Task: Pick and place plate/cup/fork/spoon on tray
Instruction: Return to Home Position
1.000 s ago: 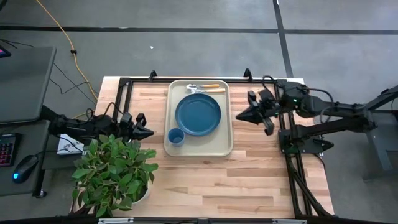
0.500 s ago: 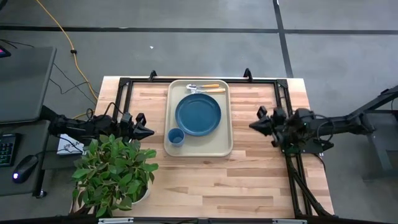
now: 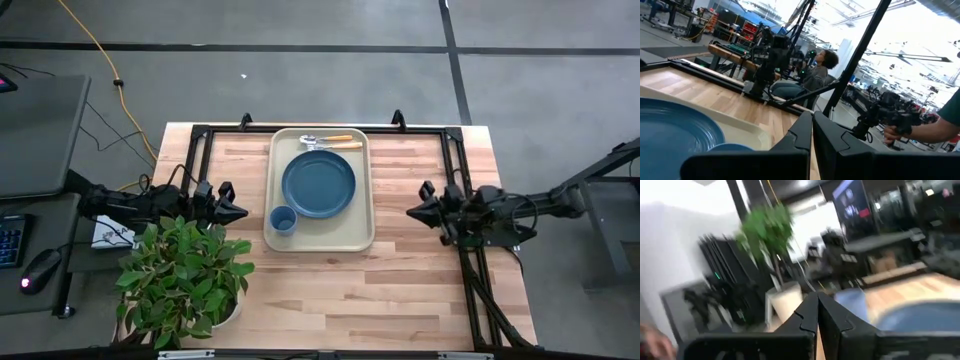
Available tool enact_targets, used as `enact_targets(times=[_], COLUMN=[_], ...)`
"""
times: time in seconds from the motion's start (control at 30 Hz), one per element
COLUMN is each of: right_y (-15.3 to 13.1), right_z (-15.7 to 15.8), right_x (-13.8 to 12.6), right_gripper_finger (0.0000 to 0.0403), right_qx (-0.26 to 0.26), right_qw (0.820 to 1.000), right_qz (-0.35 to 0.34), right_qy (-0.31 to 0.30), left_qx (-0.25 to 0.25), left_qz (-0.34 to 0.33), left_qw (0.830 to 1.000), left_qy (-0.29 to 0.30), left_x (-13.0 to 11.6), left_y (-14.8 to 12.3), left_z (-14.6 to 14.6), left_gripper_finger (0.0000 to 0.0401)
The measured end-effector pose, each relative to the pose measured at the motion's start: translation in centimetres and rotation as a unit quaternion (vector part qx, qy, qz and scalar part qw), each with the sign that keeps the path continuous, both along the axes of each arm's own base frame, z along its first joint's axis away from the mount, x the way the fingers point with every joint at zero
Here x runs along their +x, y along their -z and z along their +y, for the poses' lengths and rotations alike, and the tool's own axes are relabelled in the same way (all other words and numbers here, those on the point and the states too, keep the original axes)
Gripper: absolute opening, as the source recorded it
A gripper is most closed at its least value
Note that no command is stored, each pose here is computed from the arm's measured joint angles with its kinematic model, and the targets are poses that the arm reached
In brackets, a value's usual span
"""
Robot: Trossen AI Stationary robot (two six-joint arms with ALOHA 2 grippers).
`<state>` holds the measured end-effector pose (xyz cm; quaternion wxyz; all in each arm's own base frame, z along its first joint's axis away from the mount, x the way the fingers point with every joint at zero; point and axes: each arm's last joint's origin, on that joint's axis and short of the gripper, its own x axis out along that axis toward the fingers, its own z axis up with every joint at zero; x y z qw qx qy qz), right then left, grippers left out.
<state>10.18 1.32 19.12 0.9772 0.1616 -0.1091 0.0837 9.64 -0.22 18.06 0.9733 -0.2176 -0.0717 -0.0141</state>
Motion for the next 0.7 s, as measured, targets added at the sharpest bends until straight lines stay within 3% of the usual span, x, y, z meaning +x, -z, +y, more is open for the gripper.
enact_targets(times=[0.27, 0.7], right_y=[2.6, 2.7], right_z=[0.0, 0.0], right_x=[-0.3, -0.3], right_gripper_finger=[0.0, 0.0], right_qx=[-0.029, -0.03], right_qw=[0.992, 0.991], right_qz=[0.127, 0.133], right_qy=[0.002, 0.002], left_qx=[0.0, 0.0], left_qz=[0.0, 0.0], left_qw=[1.0, 1.0], left_qy=[0.0, 0.0], left_x=[0.0, 0.0], left_y=[0.0, 0.0], left_z=[0.0, 0.0], left_gripper_finger=[0.0001, 0.0001])
